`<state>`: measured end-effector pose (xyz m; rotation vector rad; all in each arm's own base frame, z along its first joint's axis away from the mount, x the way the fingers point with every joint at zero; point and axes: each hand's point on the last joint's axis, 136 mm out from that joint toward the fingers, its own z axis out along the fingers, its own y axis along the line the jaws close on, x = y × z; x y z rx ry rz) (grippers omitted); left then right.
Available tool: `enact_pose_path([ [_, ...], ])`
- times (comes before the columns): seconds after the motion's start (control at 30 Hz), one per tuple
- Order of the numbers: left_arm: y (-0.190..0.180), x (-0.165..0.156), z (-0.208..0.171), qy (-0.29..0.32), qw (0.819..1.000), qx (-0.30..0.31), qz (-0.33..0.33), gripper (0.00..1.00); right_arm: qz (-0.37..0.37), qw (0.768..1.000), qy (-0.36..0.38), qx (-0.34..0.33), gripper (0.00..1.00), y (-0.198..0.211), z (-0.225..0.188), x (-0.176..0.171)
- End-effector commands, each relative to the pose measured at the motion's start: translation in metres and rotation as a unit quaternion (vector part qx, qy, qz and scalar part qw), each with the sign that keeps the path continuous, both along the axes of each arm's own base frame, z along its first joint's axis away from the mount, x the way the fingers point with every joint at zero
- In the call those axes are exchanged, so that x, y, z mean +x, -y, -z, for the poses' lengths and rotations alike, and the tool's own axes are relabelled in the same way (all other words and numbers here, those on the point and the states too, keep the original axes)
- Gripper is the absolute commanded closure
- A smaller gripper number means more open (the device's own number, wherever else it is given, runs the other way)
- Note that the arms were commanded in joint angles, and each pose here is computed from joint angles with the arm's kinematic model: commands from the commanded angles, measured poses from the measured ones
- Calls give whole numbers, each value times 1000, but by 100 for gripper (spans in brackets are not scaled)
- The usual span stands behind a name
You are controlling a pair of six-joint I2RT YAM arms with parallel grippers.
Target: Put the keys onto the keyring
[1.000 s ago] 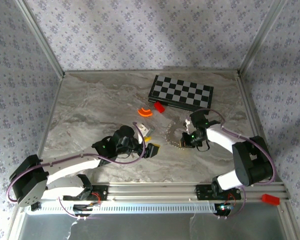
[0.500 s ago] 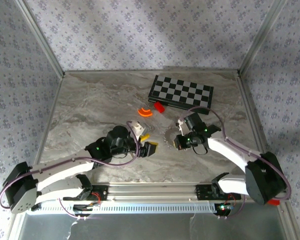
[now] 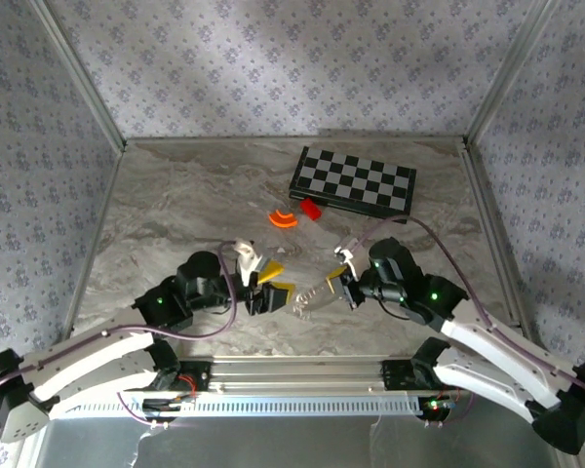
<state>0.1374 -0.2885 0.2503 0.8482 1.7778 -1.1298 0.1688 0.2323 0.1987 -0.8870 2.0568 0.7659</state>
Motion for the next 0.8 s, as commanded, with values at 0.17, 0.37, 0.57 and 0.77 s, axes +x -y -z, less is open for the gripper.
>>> enact_pose_path([
  [0.17, -10, -36, -64, 56, 993, -73, 74, 45, -102, 980, 120, 121, 100, -20, -76, -36],
  [0.37, -12, -50, -84, 75, 987, -96, 107, 49, -148, 954, 162, 202, 100, -28, -115, -61],
  [0.57, -13, -67, -106, 102, 975, -131, 150, 51, -177, 920, 191, 292, 100, -27, -154, -80],
  [0.77, -15, -85, -122, 127, 959, -162, 193, 50, -196, 894, 206, 346, 100, -25, -177, -93],
])
